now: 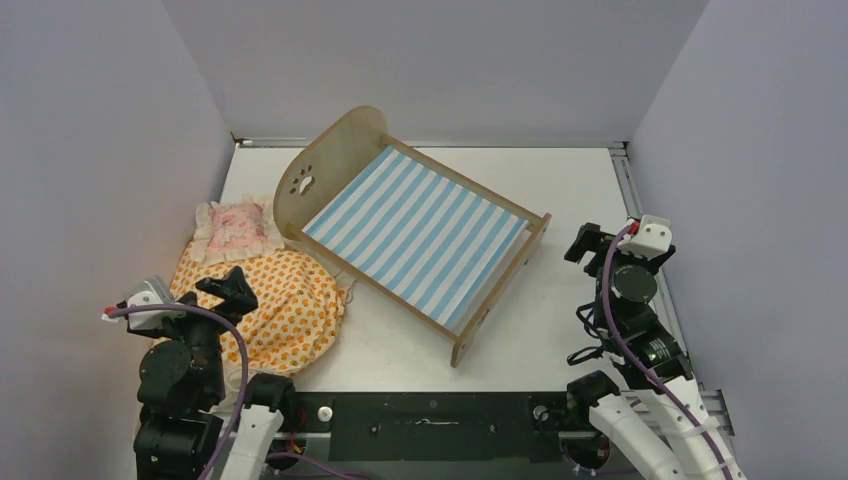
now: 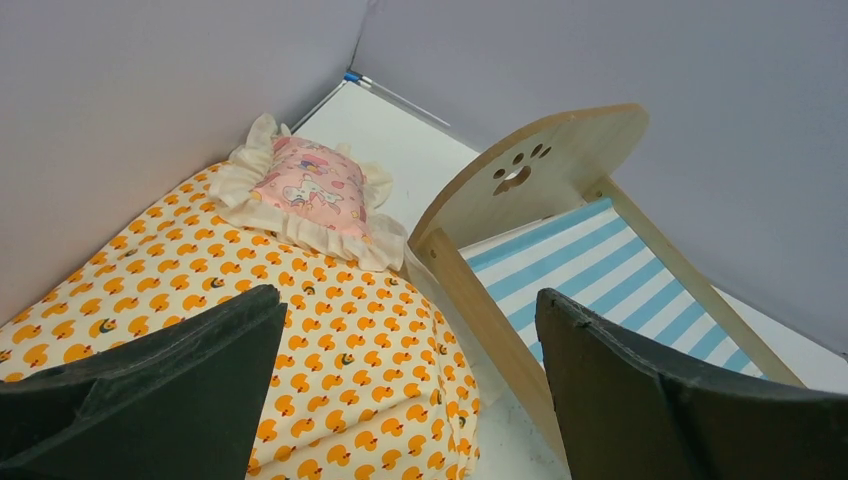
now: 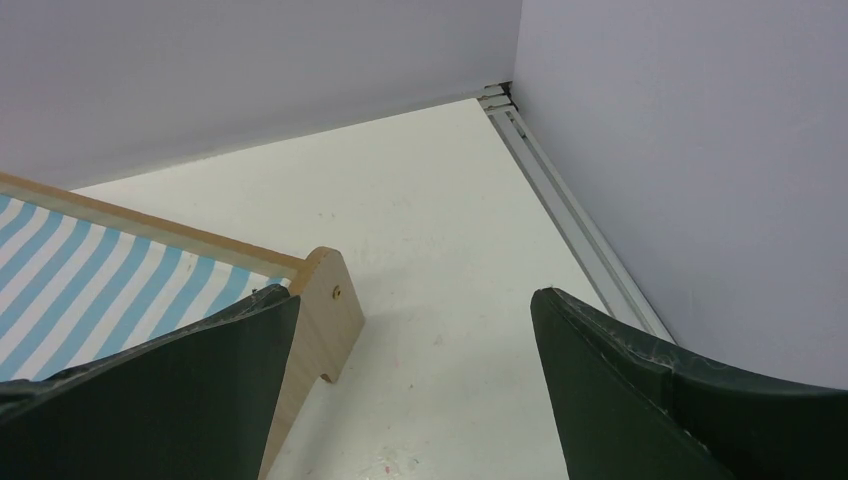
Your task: Set up the pet bed
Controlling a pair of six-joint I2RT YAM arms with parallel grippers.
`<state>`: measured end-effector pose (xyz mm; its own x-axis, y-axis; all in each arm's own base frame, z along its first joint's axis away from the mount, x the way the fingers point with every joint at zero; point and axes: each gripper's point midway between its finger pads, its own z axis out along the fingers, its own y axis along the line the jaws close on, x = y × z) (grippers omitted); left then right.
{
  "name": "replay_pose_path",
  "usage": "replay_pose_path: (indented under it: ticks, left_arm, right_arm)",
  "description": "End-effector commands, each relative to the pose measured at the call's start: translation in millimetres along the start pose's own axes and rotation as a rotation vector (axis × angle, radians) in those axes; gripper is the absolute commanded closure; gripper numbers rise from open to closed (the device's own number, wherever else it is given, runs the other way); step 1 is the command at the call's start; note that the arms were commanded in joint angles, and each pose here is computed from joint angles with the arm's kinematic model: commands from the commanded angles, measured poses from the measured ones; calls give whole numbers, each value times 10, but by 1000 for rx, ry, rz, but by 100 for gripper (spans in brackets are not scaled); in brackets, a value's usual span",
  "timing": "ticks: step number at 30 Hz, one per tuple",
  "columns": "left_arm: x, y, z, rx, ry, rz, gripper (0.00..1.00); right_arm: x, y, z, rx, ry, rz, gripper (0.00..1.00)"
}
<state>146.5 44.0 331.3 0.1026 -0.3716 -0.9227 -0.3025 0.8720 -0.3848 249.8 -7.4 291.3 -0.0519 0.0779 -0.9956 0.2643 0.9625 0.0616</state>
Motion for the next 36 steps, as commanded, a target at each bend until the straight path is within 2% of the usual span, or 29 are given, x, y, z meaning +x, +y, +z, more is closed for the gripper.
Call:
replay_pose_path:
  ticks: [1,7,13,17,21,23,30,36]
  left_arm:
    - [-13,58,36,-50,-12,-29,4]
    - [129,1,125,-58,74,-16,4]
    - [609,-95,394,-133,288,-62,4]
    - [974,41,597,-309,418,-48,4]
    - [1205,337,757,-566,481,-12,4]
    - [1290,420,869,-641,513,10,4]
    - [1885,521,1289,-732,643,22,3]
    - [2593,637,1254,-776,801,-8,0]
  right_arm:
    - [-167,-16,-24,0,-41,22,10]
    - [-126,35,-24,-24,-28,41,10]
    - [-77,86,-27,-50,-18,59,10]
    - [-13,127,-37,-75,-5,69,10]
    - [52,153,-42,-88,7,77,10]
    - [75,175,-46,-101,13,79,10]
    - [143,176,-41,-104,23,67,10]
    - [145,194,-43,-113,24,68,10]
